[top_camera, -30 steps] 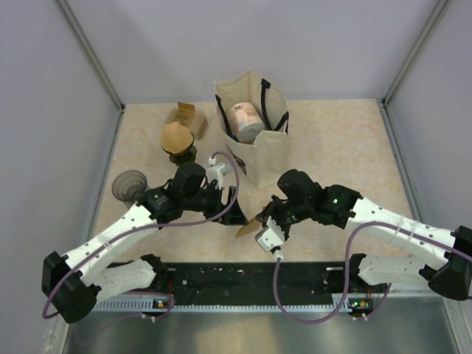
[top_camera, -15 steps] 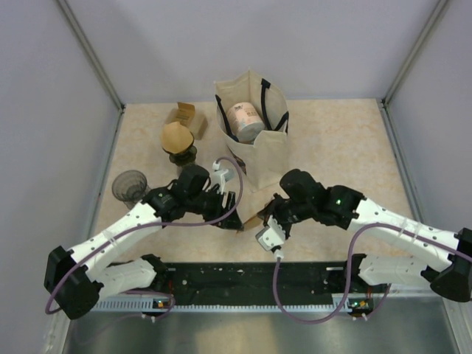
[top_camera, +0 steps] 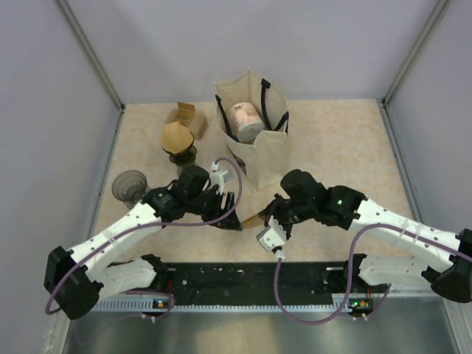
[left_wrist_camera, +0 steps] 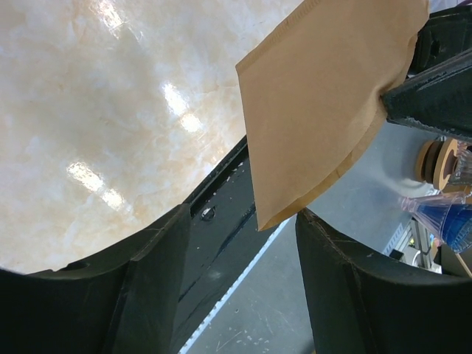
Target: Place the coffee filter in the dripper
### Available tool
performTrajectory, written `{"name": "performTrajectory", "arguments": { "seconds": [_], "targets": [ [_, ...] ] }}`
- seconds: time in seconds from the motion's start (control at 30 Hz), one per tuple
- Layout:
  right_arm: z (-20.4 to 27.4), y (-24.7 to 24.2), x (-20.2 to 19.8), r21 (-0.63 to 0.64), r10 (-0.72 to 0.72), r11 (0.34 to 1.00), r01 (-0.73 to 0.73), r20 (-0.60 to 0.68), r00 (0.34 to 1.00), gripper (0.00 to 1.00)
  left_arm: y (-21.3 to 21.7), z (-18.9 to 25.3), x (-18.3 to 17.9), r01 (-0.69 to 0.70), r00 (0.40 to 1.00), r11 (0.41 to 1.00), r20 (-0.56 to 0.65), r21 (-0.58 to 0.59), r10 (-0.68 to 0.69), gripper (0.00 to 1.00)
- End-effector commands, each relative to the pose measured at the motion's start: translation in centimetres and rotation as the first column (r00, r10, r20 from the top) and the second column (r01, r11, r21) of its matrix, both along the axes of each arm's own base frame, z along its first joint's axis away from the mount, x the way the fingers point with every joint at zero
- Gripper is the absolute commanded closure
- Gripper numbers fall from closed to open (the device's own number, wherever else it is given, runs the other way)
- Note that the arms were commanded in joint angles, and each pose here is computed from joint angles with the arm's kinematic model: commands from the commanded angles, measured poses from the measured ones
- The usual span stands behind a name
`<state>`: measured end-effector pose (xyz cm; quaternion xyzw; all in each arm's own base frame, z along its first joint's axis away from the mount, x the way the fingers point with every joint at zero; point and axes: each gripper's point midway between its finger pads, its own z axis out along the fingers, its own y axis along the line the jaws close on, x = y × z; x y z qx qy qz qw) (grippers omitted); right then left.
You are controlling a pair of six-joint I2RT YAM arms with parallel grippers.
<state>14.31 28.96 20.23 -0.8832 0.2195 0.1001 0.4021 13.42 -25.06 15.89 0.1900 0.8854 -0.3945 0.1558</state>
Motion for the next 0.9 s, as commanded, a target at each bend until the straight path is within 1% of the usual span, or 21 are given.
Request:
{"name": "performTrajectory", "arguments": {
  "seconds": [0.0, 0.23, 0.33, 0.43, 0.5, 0.53, 0.63, 0.73, 0.87],
  "targets": [
    [0.6, 0.2, -0.4, -0.002, 0.022, 1.0, -0.022, -0.001, 1.0, 1.0, -0.7, 1.5, 0.3, 0.026, 0.999, 0.998, 0.039, -0.054, -0.024, 0.36],
    [0.4, 0.1, -0.4, -0.016, 0.019, 1.0, -0.019, -0.006, 1.0, 1.0, -0.5, 2.3, 0.5, 0.018, 0.998, 0.998, 0.068, -0.059, -0.014, 0.36],
    [0.5, 0.3, -0.6, -0.007, 0.024, 1.0, -0.024, -0.017, 1.0, 1.0, -0.4, 1.5, 0.5, 0.008, 0.999, 0.999, 0.047, -0.032, -0.006, 0.36],
    [0.9, 0.5, -0.7, 0.007, 0.033, 0.999, -0.033, -0.021, 0.999, 1.0, -0.8, 1.0, 0.3, 0.022, 1.0, 0.999, 0.018, -0.043, -0.021, 0.36],
    [0.8, 0.5, -0.9, 0.006, 0.035, 0.999, -0.035, -0.031, 0.999, 1.0, -0.8, 0.5, 0.8, -0.002, 1.0, 1.0, 0.013, -0.024, 0.002, 0.4],
    [1.0, 0.6, -1.0, 0.013, 0.037, 0.999, -0.036, -0.032, 0.999, 1.0, -0.9, 0.6, 0.9, -0.006, 1.0, 1.0, 0.015, -0.024, 0.006, 0.41],
    [1.2, 0.7, -1.0, 0.017, 0.027, 1.0, -0.026, -0.049, 0.998, 1.0, -1.6, 1.1, 0.8, 0.018, 0.999, 0.998, 0.03, -0.068, -0.016, 0.41],
    [1.2, 0.8, -1.1, 0.021, 0.035, 0.999, -0.034, -0.051, 0.998, 1.0, -1.3, 1.2, 1.5, -0.025, 0.998, 0.999, 0.06, -0.044, 0.028, 0.42],
    [1.5, 1.2, -1.5, 0.034, 0.043, 0.999, -0.04, -0.085, 0.995, 1.0, -2.3, 1.8, 1.3, 0.004, 0.996, 0.996, 0.087, -0.089, 0.004, 0.42]
  ]
}}
